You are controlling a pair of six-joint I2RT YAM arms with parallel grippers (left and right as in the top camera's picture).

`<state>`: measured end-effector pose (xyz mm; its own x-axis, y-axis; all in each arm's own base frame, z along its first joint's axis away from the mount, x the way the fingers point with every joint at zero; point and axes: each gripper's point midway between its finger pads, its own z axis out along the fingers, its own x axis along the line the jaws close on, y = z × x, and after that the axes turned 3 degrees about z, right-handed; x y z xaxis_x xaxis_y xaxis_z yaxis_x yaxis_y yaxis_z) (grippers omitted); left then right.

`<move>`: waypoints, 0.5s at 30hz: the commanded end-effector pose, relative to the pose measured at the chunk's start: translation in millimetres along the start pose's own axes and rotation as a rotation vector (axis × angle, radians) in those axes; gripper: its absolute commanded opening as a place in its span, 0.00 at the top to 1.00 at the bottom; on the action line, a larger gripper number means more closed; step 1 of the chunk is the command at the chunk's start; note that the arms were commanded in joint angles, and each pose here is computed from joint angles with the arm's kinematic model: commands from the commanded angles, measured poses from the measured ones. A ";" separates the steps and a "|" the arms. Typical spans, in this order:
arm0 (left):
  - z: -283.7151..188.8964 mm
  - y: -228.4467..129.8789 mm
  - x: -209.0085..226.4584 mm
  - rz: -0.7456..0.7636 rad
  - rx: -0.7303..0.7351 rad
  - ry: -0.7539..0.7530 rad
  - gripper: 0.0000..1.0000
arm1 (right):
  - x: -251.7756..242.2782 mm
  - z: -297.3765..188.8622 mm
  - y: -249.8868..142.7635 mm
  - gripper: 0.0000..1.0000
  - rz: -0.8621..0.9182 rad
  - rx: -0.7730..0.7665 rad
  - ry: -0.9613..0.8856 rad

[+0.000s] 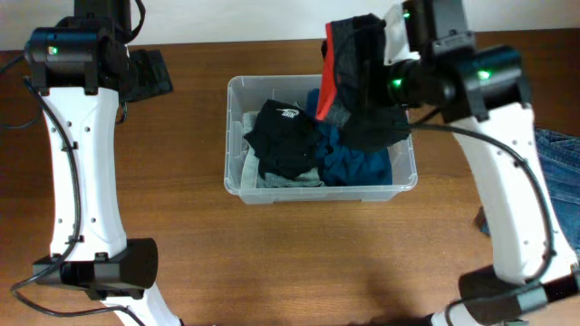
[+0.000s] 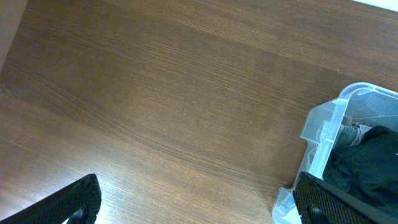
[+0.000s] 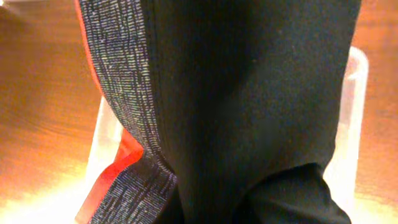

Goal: Pack container
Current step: 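Lift the black striped shirt with the right gripper over the container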

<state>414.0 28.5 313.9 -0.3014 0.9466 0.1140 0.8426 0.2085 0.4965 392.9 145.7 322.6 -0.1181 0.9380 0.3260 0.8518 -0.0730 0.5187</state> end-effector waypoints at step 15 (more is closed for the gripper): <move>-1.3 0.6 3.2 -0.002 -0.005 0.011 0.01 | -3.6 72.9 -21.6 0.96 0.054 0.189 -0.010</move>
<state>414.0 28.5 313.9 -0.3014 0.9466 0.1140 0.8426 0.2085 0.4965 409.0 161.2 256.9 -0.0616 0.9428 0.3276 0.9355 -0.0598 0.3481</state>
